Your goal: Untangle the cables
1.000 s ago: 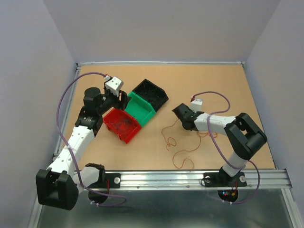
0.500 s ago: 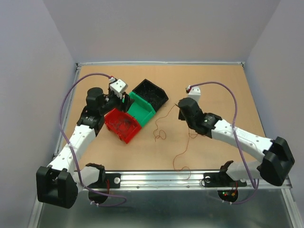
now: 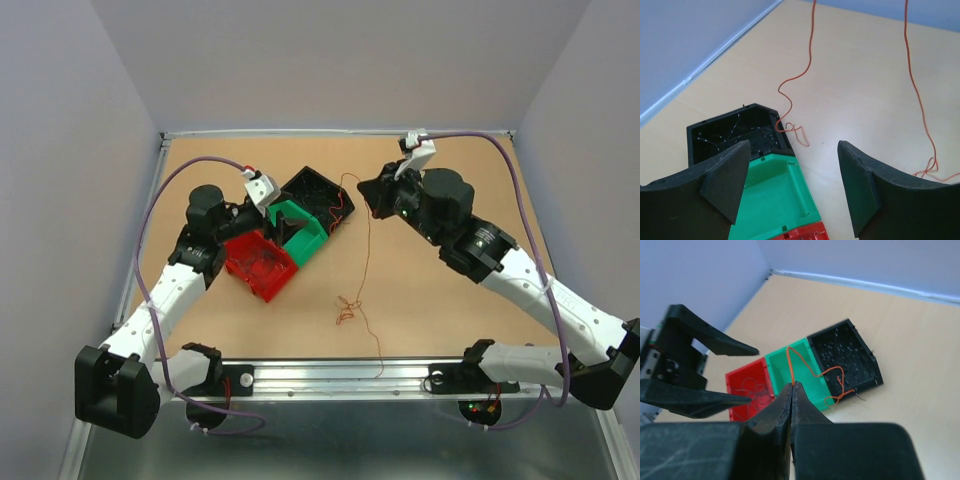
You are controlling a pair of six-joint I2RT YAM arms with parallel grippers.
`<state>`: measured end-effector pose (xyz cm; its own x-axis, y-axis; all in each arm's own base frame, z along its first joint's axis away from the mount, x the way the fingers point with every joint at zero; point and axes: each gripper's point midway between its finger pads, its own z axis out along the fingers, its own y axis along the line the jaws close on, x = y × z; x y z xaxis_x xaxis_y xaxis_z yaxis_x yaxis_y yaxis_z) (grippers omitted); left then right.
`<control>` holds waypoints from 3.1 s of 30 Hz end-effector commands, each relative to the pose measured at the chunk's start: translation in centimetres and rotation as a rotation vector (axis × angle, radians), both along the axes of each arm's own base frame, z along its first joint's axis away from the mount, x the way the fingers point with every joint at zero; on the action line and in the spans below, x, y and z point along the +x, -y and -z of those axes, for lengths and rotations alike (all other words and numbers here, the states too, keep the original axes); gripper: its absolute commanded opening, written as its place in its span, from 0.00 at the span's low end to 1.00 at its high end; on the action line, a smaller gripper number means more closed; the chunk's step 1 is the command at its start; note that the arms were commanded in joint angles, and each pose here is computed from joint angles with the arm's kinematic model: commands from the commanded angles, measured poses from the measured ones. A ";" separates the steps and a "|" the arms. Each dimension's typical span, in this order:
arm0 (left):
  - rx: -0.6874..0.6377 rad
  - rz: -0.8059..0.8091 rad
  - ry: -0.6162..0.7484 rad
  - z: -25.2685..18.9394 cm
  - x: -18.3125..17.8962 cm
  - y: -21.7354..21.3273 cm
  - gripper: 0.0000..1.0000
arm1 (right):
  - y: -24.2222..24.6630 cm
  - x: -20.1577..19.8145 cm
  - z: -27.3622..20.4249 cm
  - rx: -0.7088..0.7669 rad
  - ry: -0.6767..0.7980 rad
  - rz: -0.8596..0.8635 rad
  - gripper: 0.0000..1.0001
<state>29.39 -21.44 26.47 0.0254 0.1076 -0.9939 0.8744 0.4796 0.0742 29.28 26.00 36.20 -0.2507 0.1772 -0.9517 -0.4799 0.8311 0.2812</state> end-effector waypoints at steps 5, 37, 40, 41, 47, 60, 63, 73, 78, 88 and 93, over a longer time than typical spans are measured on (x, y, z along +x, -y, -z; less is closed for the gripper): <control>-0.107 0.226 0.141 -7.3 -2.6 2.4 0.86 | -2.9 -1.0 -11.1 0.130 0.195 -0.167 0.01; -0.129 0.010 -0.097 -1.9 7.7 8.0 0.00 | -4.3 0.5 -26.2 0.322 0.441 -0.154 0.01; -0.174 0.032 -0.107 -4.7 7.1 5.5 0.00 | -4.3 1.0 -24.6 0.288 0.424 -0.137 0.01; -0.190 0.038 -0.099 -6.2 6.6 4.9 0.00 | -4.5 1.4 -23.7 0.269 0.411 -0.131 0.01; -0.191 0.105 -0.108 -11.7 4.6 2.5 0.00 | -5.8 2.9 -20.3 0.229 0.366 -0.124 0.01; -0.138 0.065 -0.165 -8.0 6.9 0.9 0.00 | -10.3 4.9 -7.8 0.192 0.214 -0.210 0.01; -0.122 0.048 -0.188 -6.3 7.8 0.5 0.00 | -10.8 4.6 -4.6 0.190 0.154 -0.233 0.01; 0.100 -0.039 -0.271 5.1 10.5 -1.1 0.00 | -12.5 2.7 5.2 0.219 -0.003 -0.350 0.01; 0.293 -0.040 -0.315 11.4 11.1 -2.7 0.00 | -13.5 2.8 10.7 0.193 -0.122 -0.355 0.01; 0.514 -0.136 -0.352 14.8 9.3 -6.6 0.00 | -14.4 6.3 19.4 0.067 -0.256 -0.231 0.01; 0.584 -0.161 -0.357 14.9 8.8 -7.5 0.19 | -15.5 8.8 22.8 -0.019 -0.290 -0.177 0.01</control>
<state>38.60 -14.81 9.55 -0.4014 0.5461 -0.7353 0.8109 0.5851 -0.0081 35.21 40.22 12.34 -0.5890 0.0720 -0.8049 -0.5305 0.7170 0.4523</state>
